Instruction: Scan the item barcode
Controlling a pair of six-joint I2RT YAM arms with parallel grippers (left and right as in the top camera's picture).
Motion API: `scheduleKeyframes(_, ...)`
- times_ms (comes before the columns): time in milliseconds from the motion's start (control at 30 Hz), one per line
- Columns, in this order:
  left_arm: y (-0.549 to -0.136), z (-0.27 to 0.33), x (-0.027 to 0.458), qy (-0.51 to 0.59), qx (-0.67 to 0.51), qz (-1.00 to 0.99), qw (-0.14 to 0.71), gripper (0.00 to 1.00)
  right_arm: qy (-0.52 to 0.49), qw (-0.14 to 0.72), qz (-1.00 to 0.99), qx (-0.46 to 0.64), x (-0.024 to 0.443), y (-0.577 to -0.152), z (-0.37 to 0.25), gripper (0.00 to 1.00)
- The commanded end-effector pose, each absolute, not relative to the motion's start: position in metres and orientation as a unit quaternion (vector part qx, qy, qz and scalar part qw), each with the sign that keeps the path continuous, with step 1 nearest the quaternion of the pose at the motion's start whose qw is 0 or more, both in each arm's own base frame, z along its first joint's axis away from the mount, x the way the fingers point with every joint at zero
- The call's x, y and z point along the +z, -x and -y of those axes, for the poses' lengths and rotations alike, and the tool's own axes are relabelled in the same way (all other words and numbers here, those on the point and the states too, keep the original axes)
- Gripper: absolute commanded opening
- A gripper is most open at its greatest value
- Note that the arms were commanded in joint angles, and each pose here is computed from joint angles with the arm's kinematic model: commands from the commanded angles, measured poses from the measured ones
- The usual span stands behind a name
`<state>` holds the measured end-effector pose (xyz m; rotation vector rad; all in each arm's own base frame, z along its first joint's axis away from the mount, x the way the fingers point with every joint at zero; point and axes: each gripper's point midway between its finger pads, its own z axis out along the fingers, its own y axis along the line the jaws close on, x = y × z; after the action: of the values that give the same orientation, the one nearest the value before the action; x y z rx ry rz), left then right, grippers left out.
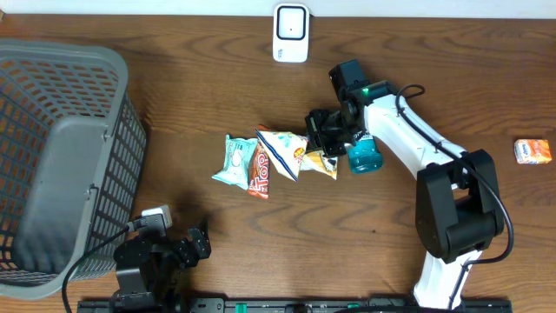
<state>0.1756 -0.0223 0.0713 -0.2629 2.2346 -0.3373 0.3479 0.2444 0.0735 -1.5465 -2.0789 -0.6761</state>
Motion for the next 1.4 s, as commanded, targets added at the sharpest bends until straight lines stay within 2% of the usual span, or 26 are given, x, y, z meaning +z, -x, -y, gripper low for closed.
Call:
scheduleKeyframes(0, -0.164, 0.023, 0.057, 0.114, -0.133, -0.905, 0.387, 0.98, 0.564, 0.241, 0.75, -0.248, 0.078, -0.346, -0.246, 0.02)
scheduleKeyframes(100, -0.164, 0.023, 0.057, 0.114, -0.133, -0.905, 0.387, 0.98, 0.536, 0.271, 0.756, -0.261, 0.085, -0.336, -0.252, 0.01)
scheduleKeyframes(267, -0.164, 0.023, 0.057, 0.114, -0.133, -0.905, 0.387, 0.98, 0.433, 0.366, 0.746, -0.349, 0.124, -0.314, -0.277, 0.01)
scheduleKeyframes(333, -0.164, 0.023, 0.057, 0.114, -0.133, -0.905, 0.387, 0.98, 0.439, 0.405, 0.723, -0.346, 0.133, -0.304, -0.278, 0.01)
scheduleKeyframes(500, -0.164, 0.023, 0.057, 0.114, -0.133, -0.905, 0.387, 0.98, 0.552, 0.509, 0.61, -0.253, 0.147, -0.284, -0.269, 0.02)
scheduleKeyframes(667, -0.164, 0.023, 0.057, 0.114, -0.133, -0.905, 0.387, 0.98, 0.662, 0.48, 0.546, -0.183, 0.126, -0.302, -0.255, 0.01)
scheduleKeyframes(1367, -0.164, 0.023, 0.057, 0.114, -0.133, -0.905, 0.387, 0.98, 0.694, 0.458, 0.542, -0.122, 0.114, -0.287, -0.233, 0.01)
